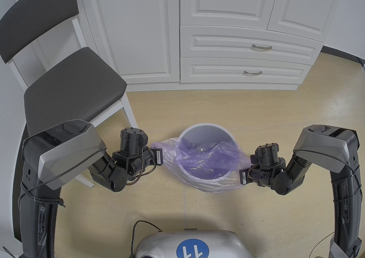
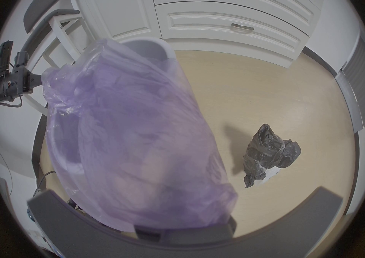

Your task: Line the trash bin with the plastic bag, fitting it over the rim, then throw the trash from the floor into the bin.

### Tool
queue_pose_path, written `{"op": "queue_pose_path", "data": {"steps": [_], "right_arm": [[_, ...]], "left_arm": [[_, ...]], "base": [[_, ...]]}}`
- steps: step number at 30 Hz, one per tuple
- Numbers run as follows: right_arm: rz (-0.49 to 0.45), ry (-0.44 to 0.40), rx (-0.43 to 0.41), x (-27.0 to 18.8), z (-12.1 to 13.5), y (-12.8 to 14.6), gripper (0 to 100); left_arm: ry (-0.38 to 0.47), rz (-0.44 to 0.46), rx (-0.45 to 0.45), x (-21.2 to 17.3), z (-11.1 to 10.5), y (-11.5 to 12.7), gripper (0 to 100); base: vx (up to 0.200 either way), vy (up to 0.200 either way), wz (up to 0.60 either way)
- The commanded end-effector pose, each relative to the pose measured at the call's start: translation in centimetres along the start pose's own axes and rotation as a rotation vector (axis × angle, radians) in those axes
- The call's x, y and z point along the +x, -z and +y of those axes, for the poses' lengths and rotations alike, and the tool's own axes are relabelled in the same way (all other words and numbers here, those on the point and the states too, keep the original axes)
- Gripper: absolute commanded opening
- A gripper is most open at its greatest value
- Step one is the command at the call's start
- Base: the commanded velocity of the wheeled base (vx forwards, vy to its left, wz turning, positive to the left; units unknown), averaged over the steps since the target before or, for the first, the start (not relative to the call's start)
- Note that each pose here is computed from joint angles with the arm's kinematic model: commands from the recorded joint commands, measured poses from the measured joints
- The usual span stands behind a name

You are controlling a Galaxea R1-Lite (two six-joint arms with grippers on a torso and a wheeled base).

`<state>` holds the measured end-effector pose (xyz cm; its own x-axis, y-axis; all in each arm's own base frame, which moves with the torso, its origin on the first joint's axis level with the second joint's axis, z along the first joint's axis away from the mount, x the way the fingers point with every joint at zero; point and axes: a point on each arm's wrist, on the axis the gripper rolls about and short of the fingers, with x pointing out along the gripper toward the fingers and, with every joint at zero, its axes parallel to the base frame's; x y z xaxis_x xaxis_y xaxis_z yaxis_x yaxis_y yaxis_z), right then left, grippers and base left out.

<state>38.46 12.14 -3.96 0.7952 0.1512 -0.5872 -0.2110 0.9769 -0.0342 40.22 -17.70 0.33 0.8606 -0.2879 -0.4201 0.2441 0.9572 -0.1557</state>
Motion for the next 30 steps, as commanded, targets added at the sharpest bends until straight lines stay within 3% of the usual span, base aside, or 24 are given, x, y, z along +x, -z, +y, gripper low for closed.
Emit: {"op": "queue_pose_path", "data": {"steps": [1, 21, 22, 30], "right_arm": [[0.002, 0.001, 0.001, 0.1, 0.0, 0.1, 0], [0.016, 0.008, 0.003, 0.3, -0.4, 0.5, 0], [0.015, 0.008, 0.003, 0.1, -0.4, 0.4, 100], [0.003, 0.008, -0.031, -2.0, -1.6, -0.7, 100]], "left_arm": [[-0.001, 0.003, 0.0, 0.1, 0.0, 0.2, 0], [-0.001, -0.003, -0.004, 0.3, 0.1, 0.1, 0], [-0.001, -0.001, -0.004, 0.3, 0.1, 0.1, 0], [0.0, -0.003, -0.004, 0.0, 0.0, 0.0, 0]], "base": [[0.0, 0.0, 0.0], [0.0, 0.0, 0.0], [0.0, 0.0, 0.0], [0.0, 0.0, 0.0]]}}
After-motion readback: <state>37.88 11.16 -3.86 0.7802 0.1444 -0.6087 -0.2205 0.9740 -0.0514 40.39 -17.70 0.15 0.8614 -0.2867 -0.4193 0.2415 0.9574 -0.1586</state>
